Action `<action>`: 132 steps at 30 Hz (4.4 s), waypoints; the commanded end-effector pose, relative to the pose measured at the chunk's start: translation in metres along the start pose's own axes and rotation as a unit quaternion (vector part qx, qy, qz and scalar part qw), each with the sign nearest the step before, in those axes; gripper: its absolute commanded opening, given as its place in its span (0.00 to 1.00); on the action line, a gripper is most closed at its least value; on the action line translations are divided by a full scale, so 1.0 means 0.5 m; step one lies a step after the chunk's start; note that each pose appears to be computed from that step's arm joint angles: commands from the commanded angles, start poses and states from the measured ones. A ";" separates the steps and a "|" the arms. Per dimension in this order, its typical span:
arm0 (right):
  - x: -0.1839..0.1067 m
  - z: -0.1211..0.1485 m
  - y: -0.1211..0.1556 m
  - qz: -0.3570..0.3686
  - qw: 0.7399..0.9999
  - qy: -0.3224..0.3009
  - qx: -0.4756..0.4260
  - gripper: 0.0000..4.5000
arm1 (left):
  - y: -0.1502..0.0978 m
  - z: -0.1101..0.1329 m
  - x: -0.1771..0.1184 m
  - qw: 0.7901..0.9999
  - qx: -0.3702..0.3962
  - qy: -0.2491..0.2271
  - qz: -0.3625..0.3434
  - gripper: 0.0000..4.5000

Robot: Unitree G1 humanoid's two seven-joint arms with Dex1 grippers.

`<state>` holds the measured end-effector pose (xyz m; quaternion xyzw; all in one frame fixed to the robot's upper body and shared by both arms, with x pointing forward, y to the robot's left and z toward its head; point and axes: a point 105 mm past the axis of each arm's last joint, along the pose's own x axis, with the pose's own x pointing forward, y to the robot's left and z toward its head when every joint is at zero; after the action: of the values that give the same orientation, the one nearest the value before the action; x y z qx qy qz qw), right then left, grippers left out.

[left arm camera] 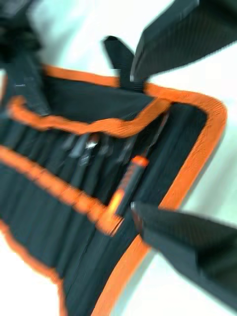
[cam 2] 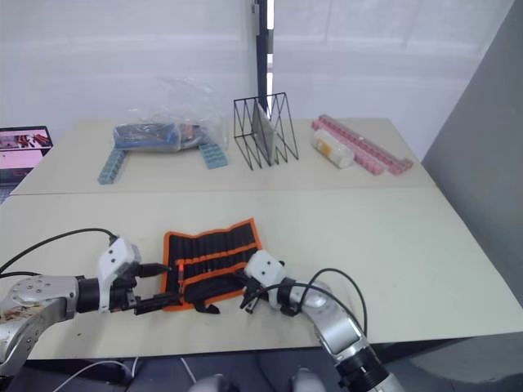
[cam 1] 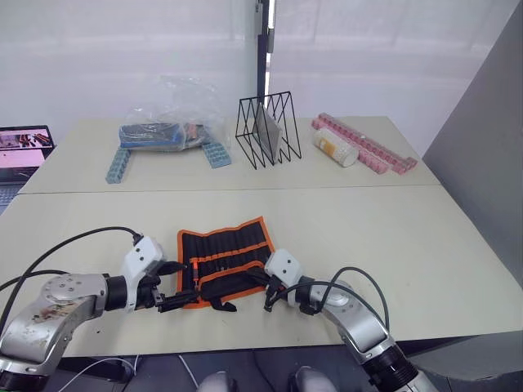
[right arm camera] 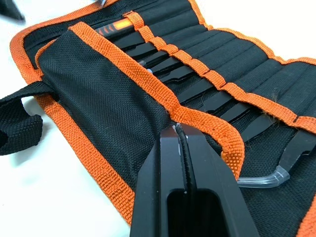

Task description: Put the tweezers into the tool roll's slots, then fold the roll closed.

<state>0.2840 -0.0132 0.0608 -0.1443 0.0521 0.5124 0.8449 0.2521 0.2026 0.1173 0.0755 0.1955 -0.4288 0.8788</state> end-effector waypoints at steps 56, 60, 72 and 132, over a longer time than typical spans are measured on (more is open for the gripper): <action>-0.064 -0.018 -0.039 -0.122 0.991 0.036 0.047 0.00 | -0.060 -0.202 0.077 0.968 -0.105 0.004 0.229 0.00; -0.069 0.003 -0.035 -0.118 0.992 0.006 0.047 0.00 | -0.059 -0.192 0.080 0.969 -0.096 -0.002 0.227 0.00; -0.098 0.055 -0.067 -0.135 0.983 -0.059 0.106 0.00 | -0.060 -0.058 0.030 0.977 -0.037 -0.092 0.191 0.00; -0.031 0.019 -0.011 -0.007 0.845 0.041 0.534 0.74 | -0.038 -0.021 -0.153 0.990 0.098 -0.071 0.074 1.00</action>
<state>0.2902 -0.0312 0.0848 0.3023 0.3212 0.3870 0.8097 0.1914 0.2497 0.1333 0.1301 0.0962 -0.3799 0.9108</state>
